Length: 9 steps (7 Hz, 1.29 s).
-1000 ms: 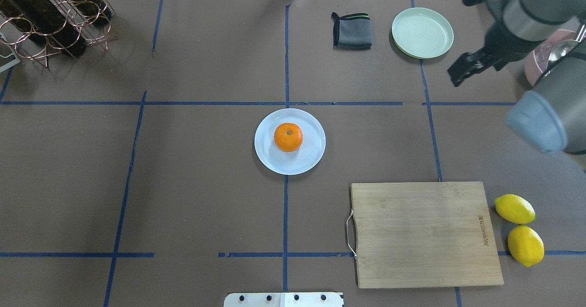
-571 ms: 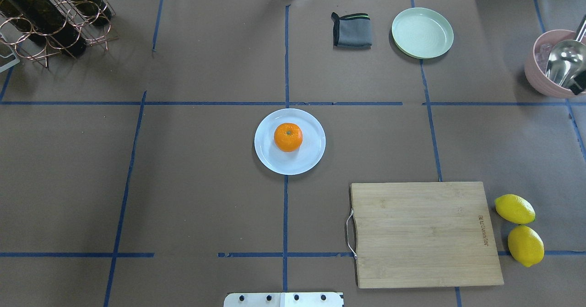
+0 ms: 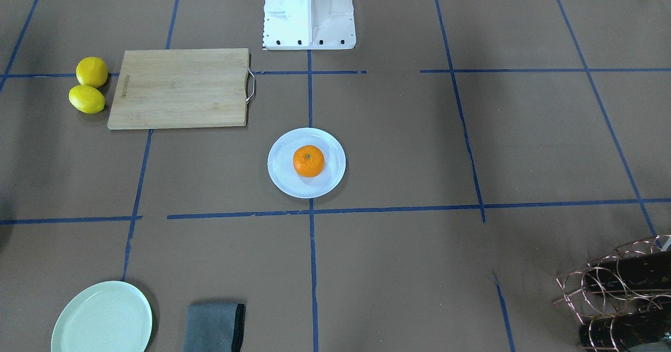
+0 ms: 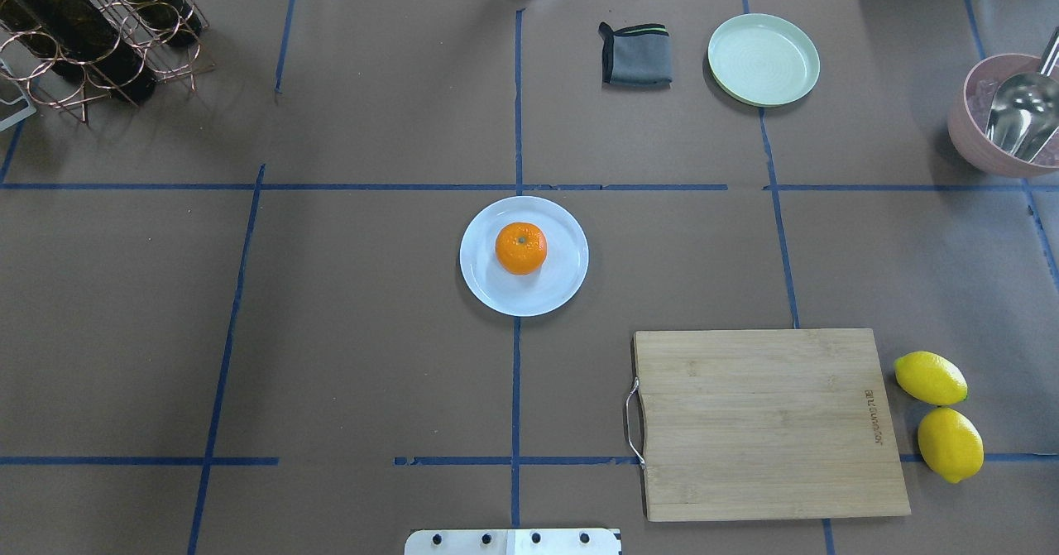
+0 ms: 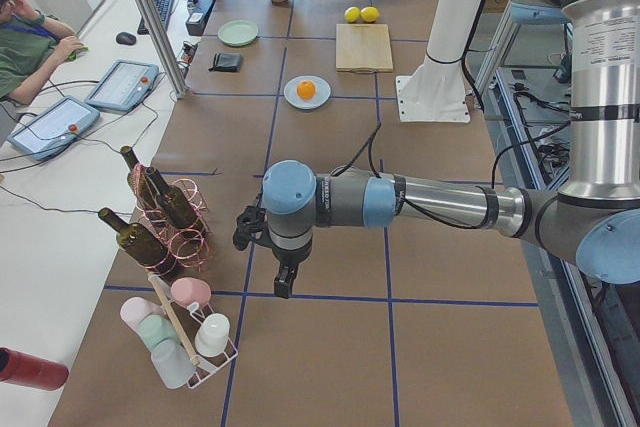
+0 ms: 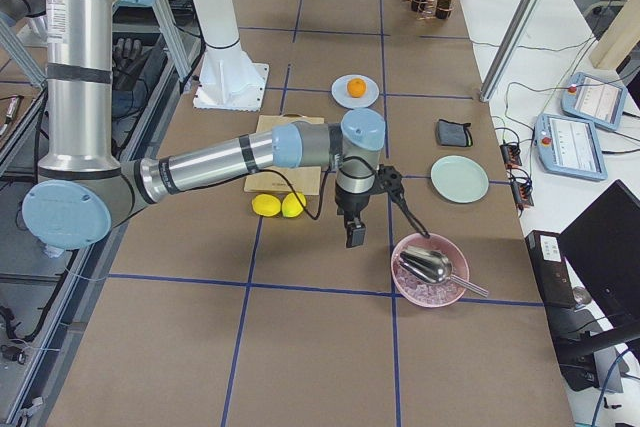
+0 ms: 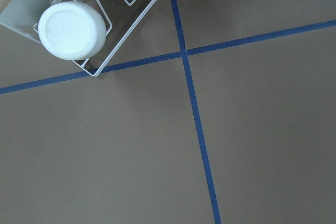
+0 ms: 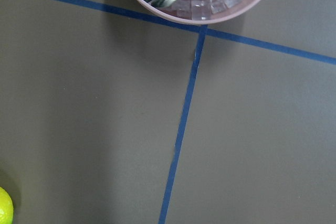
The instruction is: Pick orange to plate
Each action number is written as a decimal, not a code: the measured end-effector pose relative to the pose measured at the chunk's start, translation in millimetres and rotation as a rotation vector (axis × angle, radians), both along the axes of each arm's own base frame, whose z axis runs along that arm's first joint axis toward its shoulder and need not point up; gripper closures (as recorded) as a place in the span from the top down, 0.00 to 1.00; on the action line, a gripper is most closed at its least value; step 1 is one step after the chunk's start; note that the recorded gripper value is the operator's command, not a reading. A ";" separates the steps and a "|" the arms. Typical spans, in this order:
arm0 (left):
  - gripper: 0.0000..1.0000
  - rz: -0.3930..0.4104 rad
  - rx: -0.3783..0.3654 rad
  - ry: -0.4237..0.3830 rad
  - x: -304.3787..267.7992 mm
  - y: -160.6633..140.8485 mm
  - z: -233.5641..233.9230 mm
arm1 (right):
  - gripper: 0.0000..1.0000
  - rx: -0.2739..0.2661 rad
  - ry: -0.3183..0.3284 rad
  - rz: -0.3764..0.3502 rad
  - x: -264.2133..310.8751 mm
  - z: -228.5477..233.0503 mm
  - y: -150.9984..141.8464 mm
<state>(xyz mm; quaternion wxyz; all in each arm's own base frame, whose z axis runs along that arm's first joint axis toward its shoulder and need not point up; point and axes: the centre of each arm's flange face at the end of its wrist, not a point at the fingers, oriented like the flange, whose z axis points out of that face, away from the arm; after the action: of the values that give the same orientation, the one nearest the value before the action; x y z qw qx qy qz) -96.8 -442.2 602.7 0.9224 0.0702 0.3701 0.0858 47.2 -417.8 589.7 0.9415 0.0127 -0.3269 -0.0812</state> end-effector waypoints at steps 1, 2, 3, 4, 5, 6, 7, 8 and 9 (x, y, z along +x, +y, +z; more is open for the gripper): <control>1.00 0.000 -0.001 -0.001 0.0 0.3 0.0 | 1.00 -0.001 -0.008 0.010 5.2 7.9 9.4; 1.00 -0.001 -0.001 -0.002 -0.1 0.4 0.1 | 1.00 -0.002 -0.012 0.014 7.4 13.0 15.6; 1.00 -0.001 0.001 -0.003 -0.1 0.4 -0.7 | 1.00 -0.003 -0.013 0.015 7.9 15.5 18.1; 1.00 0.000 0.004 -0.001 0.0 0.0 -1.2 | 1.00 -0.005 -0.014 0.015 7.9 16.9 19.0; 1.00 0.001 0.005 0.000 0.4 -0.7 -1.5 | 1.00 -0.008 -0.014 0.016 7.9 18.3 19.3; 1.00 0.001 0.006 0.001 0.6 -1.0 -1.4 | 1.00 -0.011 -0.014 0.016 7.9 19.6 19.5; 1.00 0.001 0.007 0.001 0.7 -1.2 -1.4 | 1.00 -0.012 -0.014 0.017 7.9 20.2 19.6; 1.00 0.002 0.007 0.001 0.7 -1.3 -1.5 | 1.00 -0.013 -0.014 0.017 7.9 20.4 19.6; 1.00 0.002 0.007 0.002 0.7 -1.3 -1.6 | 1.00 -0.014 -0.014 0.017 7.9 20.7 19.6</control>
<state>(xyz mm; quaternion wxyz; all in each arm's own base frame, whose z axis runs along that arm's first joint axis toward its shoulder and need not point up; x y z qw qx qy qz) -96.0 -443.5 601.2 0.9217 0.0733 0.3706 0.0878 55.1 -398.2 610.4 0.9399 0.0096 -0.3338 -0.0710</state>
